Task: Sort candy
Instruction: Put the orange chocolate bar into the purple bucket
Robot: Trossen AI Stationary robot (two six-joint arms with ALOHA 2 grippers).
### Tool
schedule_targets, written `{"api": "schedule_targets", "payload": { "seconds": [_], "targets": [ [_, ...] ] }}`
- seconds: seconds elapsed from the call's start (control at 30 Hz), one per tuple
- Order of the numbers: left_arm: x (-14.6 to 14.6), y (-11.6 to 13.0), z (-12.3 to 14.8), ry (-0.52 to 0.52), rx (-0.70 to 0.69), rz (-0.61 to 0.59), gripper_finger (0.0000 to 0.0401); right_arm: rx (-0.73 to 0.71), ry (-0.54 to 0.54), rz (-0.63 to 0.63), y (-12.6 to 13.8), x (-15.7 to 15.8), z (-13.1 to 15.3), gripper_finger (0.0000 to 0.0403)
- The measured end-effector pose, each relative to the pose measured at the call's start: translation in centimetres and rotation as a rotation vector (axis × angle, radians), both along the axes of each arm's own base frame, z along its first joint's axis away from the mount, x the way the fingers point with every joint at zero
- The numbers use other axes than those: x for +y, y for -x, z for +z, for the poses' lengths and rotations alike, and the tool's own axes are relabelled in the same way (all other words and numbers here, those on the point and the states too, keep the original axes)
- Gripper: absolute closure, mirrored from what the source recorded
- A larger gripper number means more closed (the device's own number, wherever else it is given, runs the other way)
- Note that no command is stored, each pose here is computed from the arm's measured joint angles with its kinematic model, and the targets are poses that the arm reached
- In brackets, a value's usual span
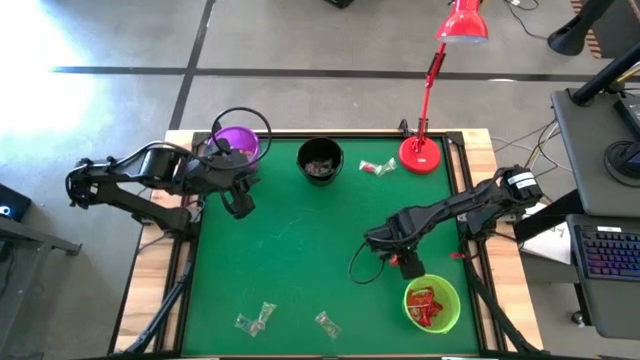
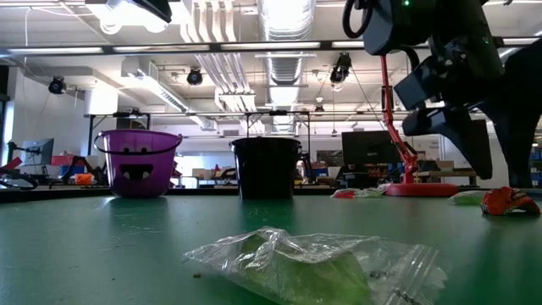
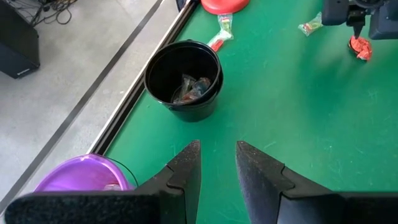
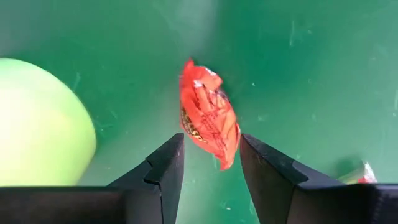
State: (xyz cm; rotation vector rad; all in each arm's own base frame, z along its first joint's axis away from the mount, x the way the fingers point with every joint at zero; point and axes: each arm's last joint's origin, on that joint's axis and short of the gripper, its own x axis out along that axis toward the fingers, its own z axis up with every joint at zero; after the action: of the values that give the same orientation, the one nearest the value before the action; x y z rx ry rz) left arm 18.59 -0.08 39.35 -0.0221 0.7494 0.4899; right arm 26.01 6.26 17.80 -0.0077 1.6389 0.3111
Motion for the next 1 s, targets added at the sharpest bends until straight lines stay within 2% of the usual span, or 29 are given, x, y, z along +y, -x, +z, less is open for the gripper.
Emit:
{"api": "schedule_targets", "payload": {
  "seconds": [0.17, 0.57, 0.73, 0.83, 1.0],
  "targets": [
    [0.0, 0.0, 0.0, 0.000, 0.002, 0.000, 0.0317, 0.004, -0.067, 0.006, 0.0, 0.2, 0.0, 0.0255],
    [0.0, 0.0, 0.0, 0.000, 0.002, 0.000, 0.0317, -0.026, -0.072, 0.016, -0.5, 0.3, -1.2, 0.0252],
    [0.0, 0.0, 0.0, -0.001, 0.002, 0.000, 0.0317, 0.004, -0.093, 0.017, -0.9, 0.4, -2.1, 0.0253],
    [0.0, 0.0, 0.0, -0.001, 0.002, 0.000, 0.0317, 0.022, -0.097, 0.011, -0.9, 0.4, -2.5, 0.0262],
    [0.0, 0.0, 0.0, -0.001, 0.004, 0.000, 0.0317, 0.020, -0.079, -0.025, -1.2, -0.2, -2.8, 0.0301]
  ]
}}
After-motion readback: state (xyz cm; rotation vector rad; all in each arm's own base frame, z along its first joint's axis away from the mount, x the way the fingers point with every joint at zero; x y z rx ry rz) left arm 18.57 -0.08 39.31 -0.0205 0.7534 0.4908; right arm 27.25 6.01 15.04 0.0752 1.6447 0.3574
